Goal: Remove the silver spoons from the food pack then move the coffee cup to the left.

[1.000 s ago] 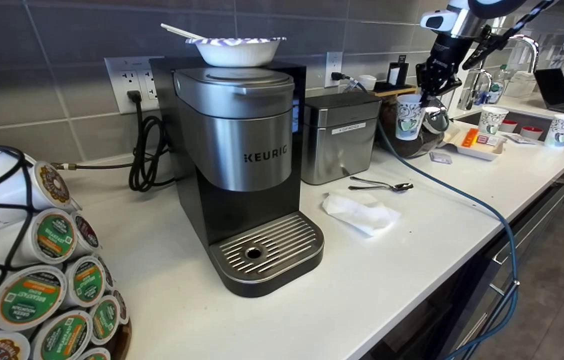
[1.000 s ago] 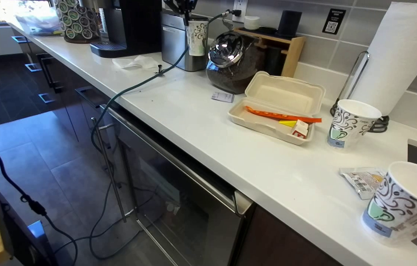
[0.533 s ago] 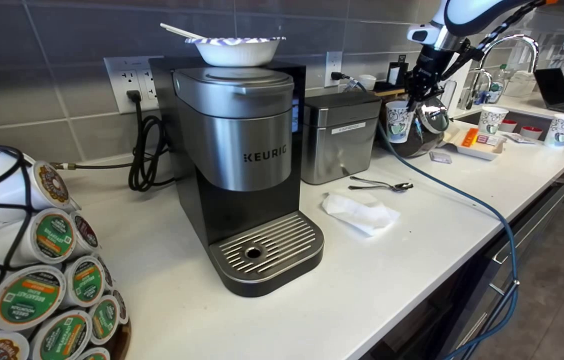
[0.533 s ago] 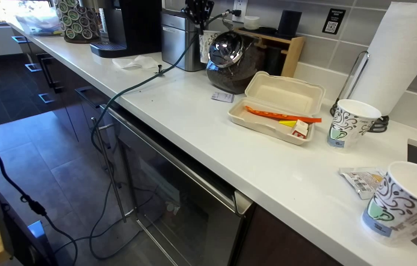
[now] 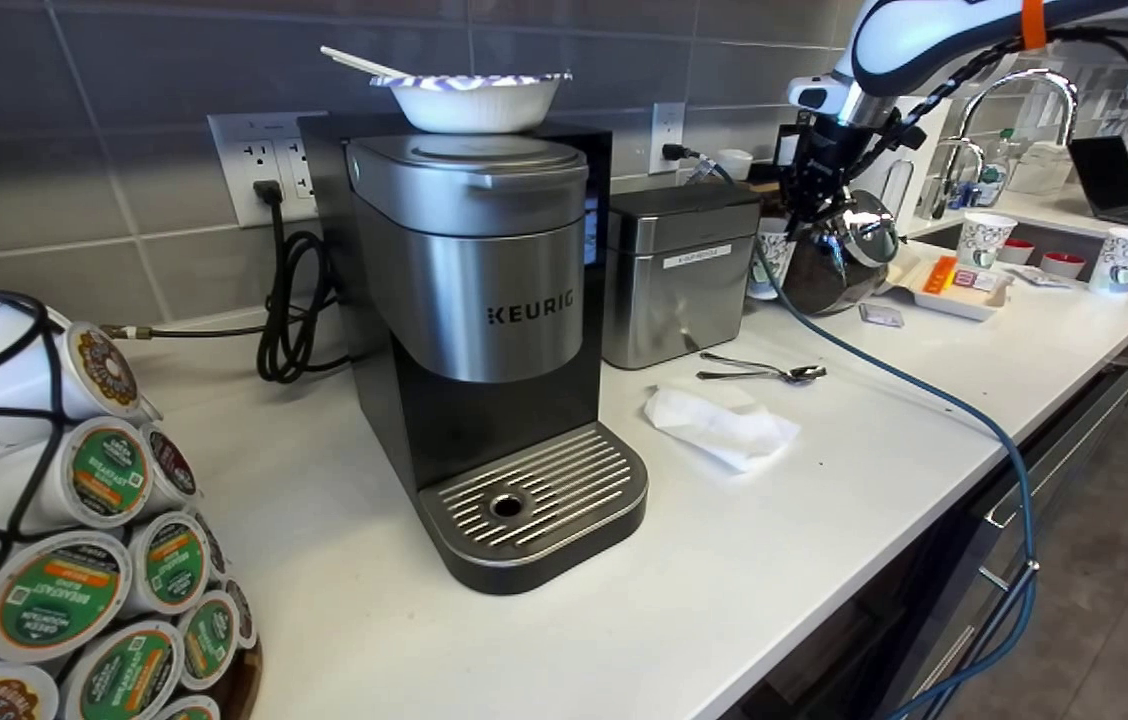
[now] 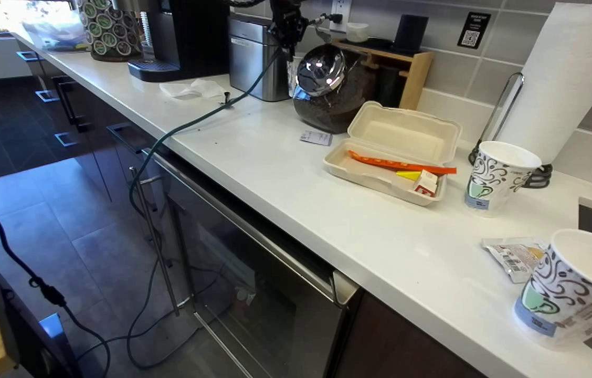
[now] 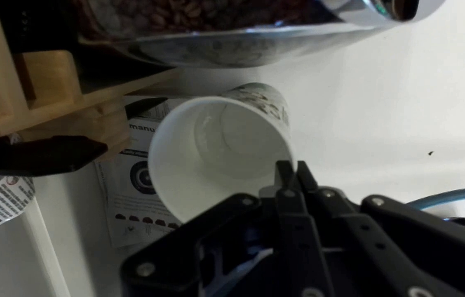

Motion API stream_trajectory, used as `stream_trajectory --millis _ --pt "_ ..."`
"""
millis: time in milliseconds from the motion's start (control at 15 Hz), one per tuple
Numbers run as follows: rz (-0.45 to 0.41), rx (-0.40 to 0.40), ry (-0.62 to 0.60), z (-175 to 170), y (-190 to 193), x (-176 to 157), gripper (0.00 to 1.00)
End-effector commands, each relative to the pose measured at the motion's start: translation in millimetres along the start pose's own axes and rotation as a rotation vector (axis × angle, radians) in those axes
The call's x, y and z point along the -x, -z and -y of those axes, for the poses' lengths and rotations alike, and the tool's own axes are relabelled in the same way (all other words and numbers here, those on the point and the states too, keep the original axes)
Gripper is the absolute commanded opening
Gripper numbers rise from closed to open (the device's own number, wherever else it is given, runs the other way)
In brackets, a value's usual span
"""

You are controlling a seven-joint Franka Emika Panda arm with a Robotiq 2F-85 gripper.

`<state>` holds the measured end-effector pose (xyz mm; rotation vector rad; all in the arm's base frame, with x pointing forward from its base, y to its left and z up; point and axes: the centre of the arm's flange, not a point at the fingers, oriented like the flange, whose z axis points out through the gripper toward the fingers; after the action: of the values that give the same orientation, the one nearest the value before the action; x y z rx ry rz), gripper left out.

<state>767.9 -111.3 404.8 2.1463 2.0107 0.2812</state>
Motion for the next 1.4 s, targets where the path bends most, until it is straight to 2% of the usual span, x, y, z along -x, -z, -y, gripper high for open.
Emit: stream_trajectory --millis 0,333,400,533,733,867,1000,1133,1200,1333 --pt "-0.060 -0.050 0.043 -21 -17 -2 0.01" --pt "-0.067 -0.081 0.084 -22 -27 -10 0.01" --pt "-0.070 -0.089 0.088 -22 -29 -10 0.28" --pt "-0.075 -0.102 0.091 -21 -29 -10 0.36" --pt "-0.078 -0.118 0.091 -19 -20 -8 0.58" --pt "-0.083 -0.103 0.103 -12 2 -11 0.73" --pt "-0.079 -0.148 0.151 4 30 -19 0.88" --pt "-0.048 -0.231 0.229 28 49 -29 1.00" --pt "-0.035 -0.272 0.240 38 55 -31 1.00" --pt "-0.064 -0.347 0.246 54 52 -36 1.00"
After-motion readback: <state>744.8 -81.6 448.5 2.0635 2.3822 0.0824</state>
